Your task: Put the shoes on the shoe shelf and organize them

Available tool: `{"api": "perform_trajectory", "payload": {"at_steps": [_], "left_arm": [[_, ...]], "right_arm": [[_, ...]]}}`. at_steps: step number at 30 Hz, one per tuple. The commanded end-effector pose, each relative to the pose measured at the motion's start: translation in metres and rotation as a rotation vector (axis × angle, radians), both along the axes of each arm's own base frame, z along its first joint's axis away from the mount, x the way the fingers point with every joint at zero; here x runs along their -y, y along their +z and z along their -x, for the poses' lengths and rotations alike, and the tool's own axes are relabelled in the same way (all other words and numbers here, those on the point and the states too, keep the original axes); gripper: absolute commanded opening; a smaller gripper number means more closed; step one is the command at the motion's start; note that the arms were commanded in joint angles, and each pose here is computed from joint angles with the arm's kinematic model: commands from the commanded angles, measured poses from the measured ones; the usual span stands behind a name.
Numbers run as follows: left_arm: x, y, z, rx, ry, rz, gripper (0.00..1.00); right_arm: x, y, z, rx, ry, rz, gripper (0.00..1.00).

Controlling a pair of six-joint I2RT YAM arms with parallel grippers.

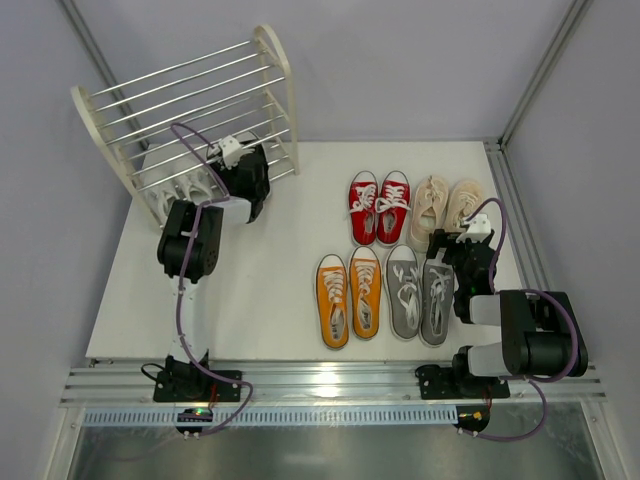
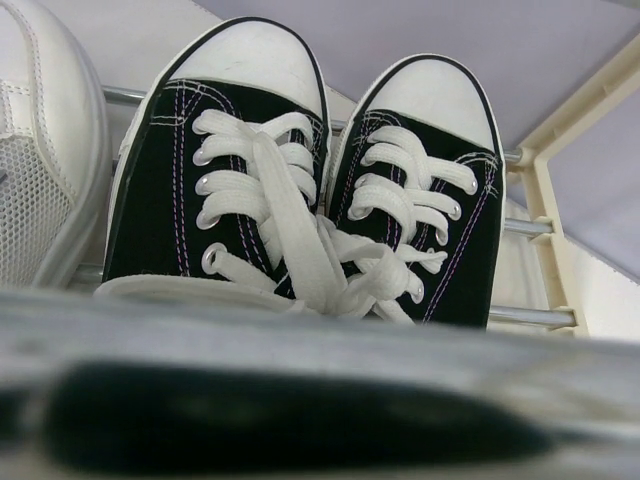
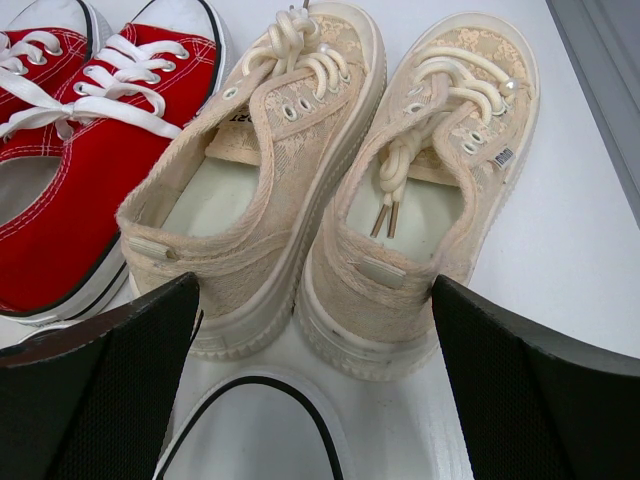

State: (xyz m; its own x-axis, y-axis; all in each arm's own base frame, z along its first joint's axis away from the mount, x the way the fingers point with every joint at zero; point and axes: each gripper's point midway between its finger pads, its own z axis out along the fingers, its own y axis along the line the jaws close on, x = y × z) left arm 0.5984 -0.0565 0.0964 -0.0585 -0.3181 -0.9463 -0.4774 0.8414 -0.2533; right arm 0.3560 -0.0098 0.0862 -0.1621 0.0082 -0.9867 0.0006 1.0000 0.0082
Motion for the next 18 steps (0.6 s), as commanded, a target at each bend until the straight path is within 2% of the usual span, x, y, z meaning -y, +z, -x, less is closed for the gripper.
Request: {"api": "perform_trajectory", "payload": {"at_steps": [1, 8, 9, 10, 12, 13, 15, 17, 18], "left_arm": [[-0.011, 0.091, -0.026, 0.327, 0.055, 0.103, 0.0], [-0.013, 0.098, -0.025, 0.346, 0.058, 0.111, 0.02], [-0.012, 0.096, -0.025, 0.339, 0.057, 0.102, 0.06], [-0.013, 0.096, -0.026, 0.339, 0.057, 0.102, 0.21], [-0.008, 0.097, -0.026, 0.334, 0.035, 0.107, 0.37], [-0.006, 0.101, -0.025, 0.338, 0.026, 0.111, 0.48], [-0.001, 0.103, -0.024, 0.326, 0.0, 0.11, 0.61], [0.004, 0.109, -0.02, 0.32, -0.016, 0.104, 0.64], [0.008, 0.107, -0.017, 0.309, -0.028, 0.092, 0.7]], "right_arm": [[0.0, 0.032, -0.011, 0.117, 0.002, -0.002, 0.97], [-0.001, 0.032, -0.011, 0.117, 0.004, -0.002, 0.97], [-0.001, 0.032, -0.01, 0.115, 0.005, -0.002, 0.97], [-0.001, 0.032, -0.011, 0.115, 0.004, -0.002, 0.97], [-0.001, 0.032, -0.01, 0.115, 0.005, -0.002, 0.97], [-0.001, 0.032, -0.011, 0.117, 0.004, -0.002, 0.97], [-0.001, 0.032, -0.01, 0.115, 0.005, -0.002, 0.97], [-0.001, 0.032, -0.011, 0.117, 0.004, -0.002, 0.97], [-0.001, 0.032, -0.011, 0.117, 0.004, -0.002, 0.97]]}}
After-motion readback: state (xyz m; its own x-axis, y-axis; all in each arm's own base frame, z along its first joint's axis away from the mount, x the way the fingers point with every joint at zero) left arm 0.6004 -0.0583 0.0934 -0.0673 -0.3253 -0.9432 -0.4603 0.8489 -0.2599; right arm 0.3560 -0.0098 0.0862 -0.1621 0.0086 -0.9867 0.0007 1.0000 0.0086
